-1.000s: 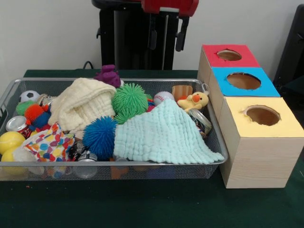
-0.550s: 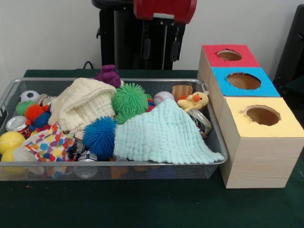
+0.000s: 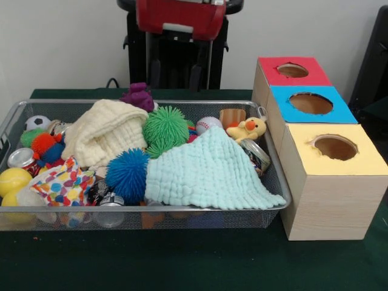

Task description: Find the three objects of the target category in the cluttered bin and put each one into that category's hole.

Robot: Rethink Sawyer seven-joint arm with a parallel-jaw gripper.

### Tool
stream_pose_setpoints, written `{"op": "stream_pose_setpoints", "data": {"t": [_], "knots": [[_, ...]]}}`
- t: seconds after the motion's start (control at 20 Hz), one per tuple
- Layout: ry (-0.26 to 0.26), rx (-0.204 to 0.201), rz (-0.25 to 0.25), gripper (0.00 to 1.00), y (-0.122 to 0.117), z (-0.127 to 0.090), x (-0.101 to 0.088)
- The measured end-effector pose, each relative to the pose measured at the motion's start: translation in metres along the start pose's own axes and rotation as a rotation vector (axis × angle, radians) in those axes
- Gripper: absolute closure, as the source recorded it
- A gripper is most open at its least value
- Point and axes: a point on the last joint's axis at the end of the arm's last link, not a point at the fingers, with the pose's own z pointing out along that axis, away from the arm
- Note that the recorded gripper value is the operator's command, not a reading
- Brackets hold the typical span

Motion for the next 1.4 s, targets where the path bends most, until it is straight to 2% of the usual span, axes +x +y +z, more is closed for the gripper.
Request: {"op": "stream_pose_setpoints", "data": {"t": [0.25, 0.55, 0.8, 1.25, 1.4], "knots": [[-0.021, 0.033, 0.007, 0.0, -0.031, 0.015, -0.017], [-0.04, 0.063, 0.041, 0.0, -0.077, 0.034, -0.032], [-0.066, 0.066, 0.074, 0.0, -0.105, 0.047, -0.048], [-0.087, 0.045, 0.105, 0.0, -0.125, 0.068, -0.062], [-0.081, 0.024, 0.112, 0.0, -0.125, 0.082, -0.061]]}}
